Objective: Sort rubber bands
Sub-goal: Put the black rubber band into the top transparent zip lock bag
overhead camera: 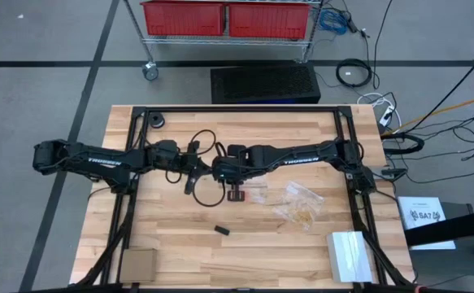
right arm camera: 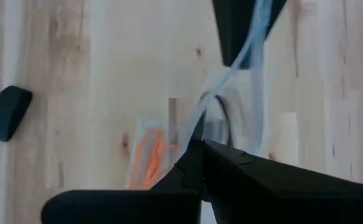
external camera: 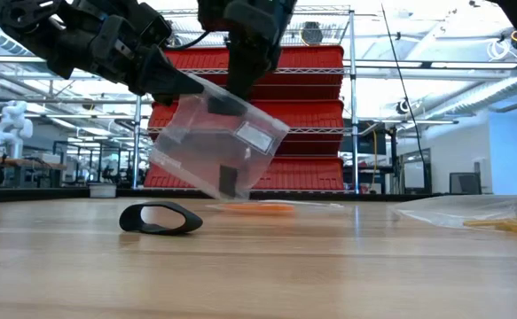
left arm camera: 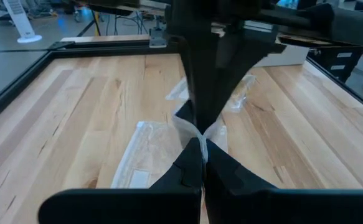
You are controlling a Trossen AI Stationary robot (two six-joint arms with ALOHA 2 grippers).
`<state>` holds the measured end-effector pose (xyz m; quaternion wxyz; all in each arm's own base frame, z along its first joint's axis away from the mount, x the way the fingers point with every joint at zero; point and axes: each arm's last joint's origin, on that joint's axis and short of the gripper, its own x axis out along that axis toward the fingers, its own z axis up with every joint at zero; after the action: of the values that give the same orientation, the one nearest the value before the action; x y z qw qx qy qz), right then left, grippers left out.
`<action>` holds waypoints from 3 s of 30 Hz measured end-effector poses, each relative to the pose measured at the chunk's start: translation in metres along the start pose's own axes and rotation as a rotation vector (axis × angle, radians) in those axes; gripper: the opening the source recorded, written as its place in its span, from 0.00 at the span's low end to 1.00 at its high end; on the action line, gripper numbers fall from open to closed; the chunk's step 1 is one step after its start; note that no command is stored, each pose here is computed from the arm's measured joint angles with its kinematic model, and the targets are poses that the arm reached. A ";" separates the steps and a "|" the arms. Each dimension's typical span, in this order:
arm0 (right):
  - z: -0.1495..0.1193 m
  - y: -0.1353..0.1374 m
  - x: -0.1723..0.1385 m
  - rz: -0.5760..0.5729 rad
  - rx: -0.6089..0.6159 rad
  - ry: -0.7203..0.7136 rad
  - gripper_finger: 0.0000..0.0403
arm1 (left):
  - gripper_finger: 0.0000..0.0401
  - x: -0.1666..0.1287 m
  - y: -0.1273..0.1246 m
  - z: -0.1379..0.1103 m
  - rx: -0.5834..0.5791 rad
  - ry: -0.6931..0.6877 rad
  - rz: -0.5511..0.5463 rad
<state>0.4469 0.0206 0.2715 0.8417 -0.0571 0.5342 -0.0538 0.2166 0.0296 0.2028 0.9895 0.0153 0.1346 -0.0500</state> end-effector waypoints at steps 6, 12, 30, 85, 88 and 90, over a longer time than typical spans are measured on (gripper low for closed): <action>0.009 -0.002 -0.004 0.003 0.000 -0.101 0.00 | 0.00 0.000 0.000 0.001 0.002 -0.008 0.000; 0.007 -0.006 -0.001 0.040 0.069 -0.071 0.00 | 0.00 0.000 0.000 0.001 -0.001 -0.006 0.001; -0.002 0.006 -0.076 -0.066 0.079 -0.168 0.28 | 0.00 0.000 0.000 0.000 0.002 -0.002 0.002; -0.091 0.035 -0.016 -0.240 0.223 -0.260 0.02 | 0.00 0.001 -0.004 0.004 0.009 -0.038 0.031; -0.091 0.032 -0.031 -0.219 0.270 -0.295 0.06 | 0.00 0.001 -0.003 0.005 0.010 -0.042 0.040; -0.092 0.030 -0.043 -0.167 0.307 -0.318 0.10 | 0.00 0.001 -0.003 0.005 0.005 -0.043 0.042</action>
<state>0.3464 0.0530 0.2664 0.9067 0.0196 0.3739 -0.1943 0.2186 0.0259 0.2073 0.9930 0.0195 0.1127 -0.0301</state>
